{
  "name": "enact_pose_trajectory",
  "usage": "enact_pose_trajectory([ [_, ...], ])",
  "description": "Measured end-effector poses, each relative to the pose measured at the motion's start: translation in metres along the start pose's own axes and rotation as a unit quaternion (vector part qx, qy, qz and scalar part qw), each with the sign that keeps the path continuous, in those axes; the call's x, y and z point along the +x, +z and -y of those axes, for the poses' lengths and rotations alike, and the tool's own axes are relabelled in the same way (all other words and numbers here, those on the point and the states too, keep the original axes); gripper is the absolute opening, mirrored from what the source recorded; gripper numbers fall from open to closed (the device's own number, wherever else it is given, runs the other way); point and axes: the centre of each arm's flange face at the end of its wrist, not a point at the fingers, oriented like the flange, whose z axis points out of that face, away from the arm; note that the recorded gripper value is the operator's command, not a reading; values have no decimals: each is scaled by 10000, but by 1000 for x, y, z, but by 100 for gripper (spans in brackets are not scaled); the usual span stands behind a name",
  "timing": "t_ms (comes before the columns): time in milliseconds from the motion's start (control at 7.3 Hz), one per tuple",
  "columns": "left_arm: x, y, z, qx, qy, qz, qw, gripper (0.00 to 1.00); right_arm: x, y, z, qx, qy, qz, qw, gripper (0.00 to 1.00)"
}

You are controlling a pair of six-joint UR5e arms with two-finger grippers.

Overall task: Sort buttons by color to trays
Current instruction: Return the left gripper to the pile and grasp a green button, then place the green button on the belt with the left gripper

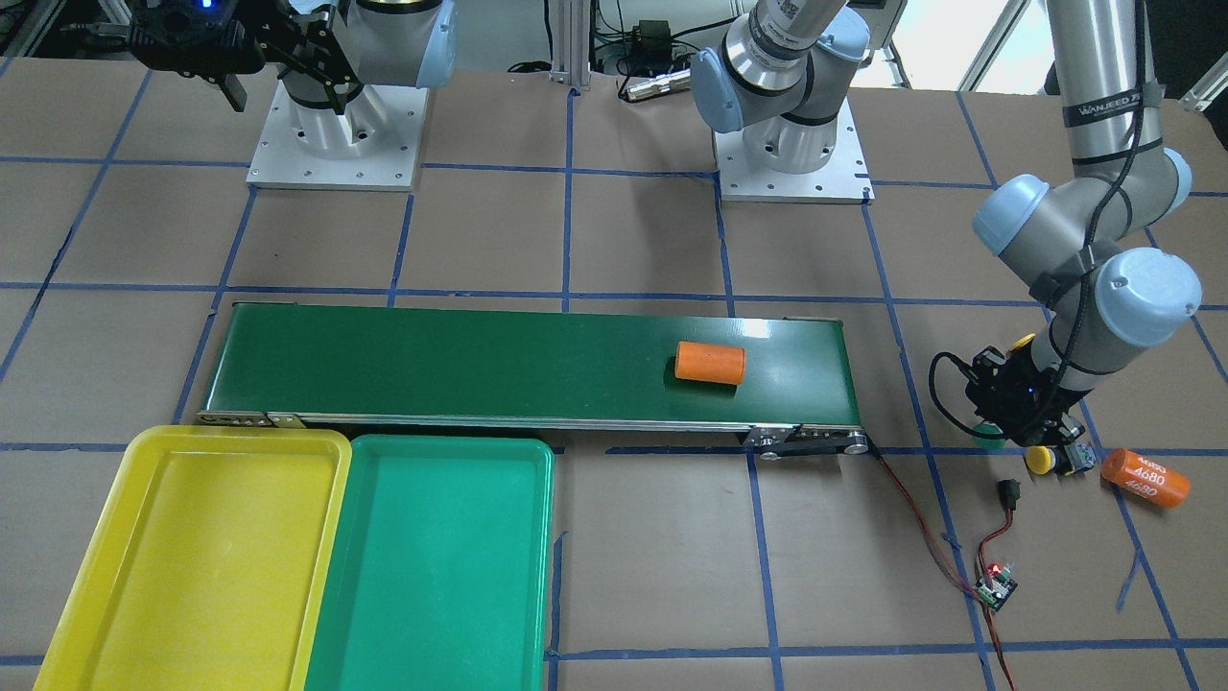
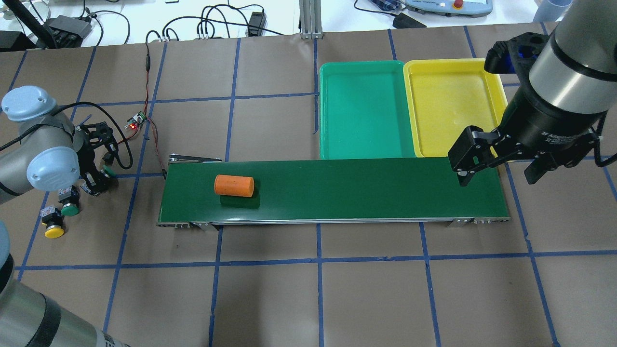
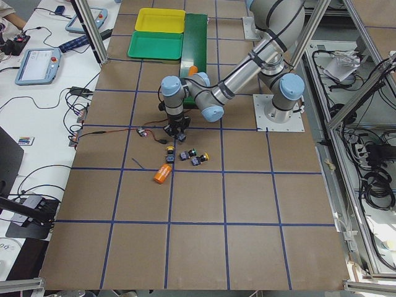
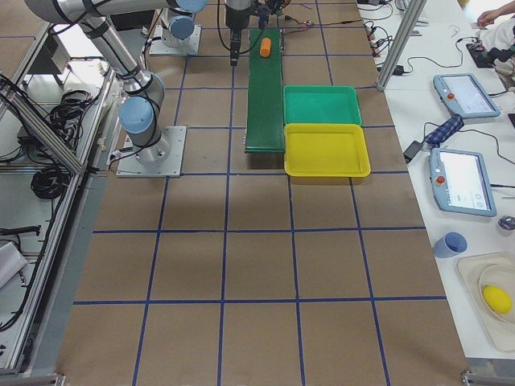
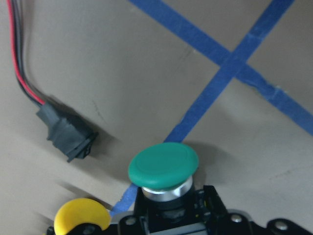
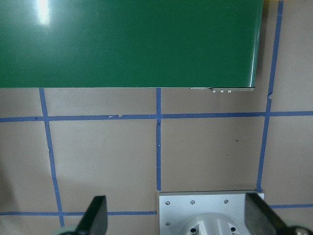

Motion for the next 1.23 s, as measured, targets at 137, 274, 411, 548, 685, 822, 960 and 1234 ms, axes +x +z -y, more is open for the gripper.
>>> enact_pose_trajectory([
  [137, 16, -26, 23, 161, 260, 53, 9995, 3, 0, 1, 0, -4, -12, -11, 10000, 100],
  [274, 41, -50, 57, 232, 767, 97, 9967, 1, 0, 1, 0, 2, 0, -16, 10000, 100],
  [411, 74, -71, 89, 45, 1444, 155, 9894, 1, 0, 1, 1, 12, 15, -18, 10000, 100],
  [548, 107, -85, 111, -250, 2116, 218, 9768, 2, 0, 1, 1, 16, 21, -21, 10000, 100],
  [685, 140, -89, 127, -396, 2660, 212, 9629, 2, 0, 1, 1, 17, 26, -24, 10000, 100],
  [822, 175, -83, 141, -423, 3052, 166, 9512, 2, 0, 1, 1, 19, 24, -26, 10000, 100],
  [960, 202, -75, 154, -348, 3291, 165, 9435, 7, 0, 2, 2, 16, 17, -26, 10000, 100],
  [1234, 226, -63, 167, -212, 3462, 226, 9376, 76, 0, 1, 2, 20, 92, -26, 10000, 100],
])
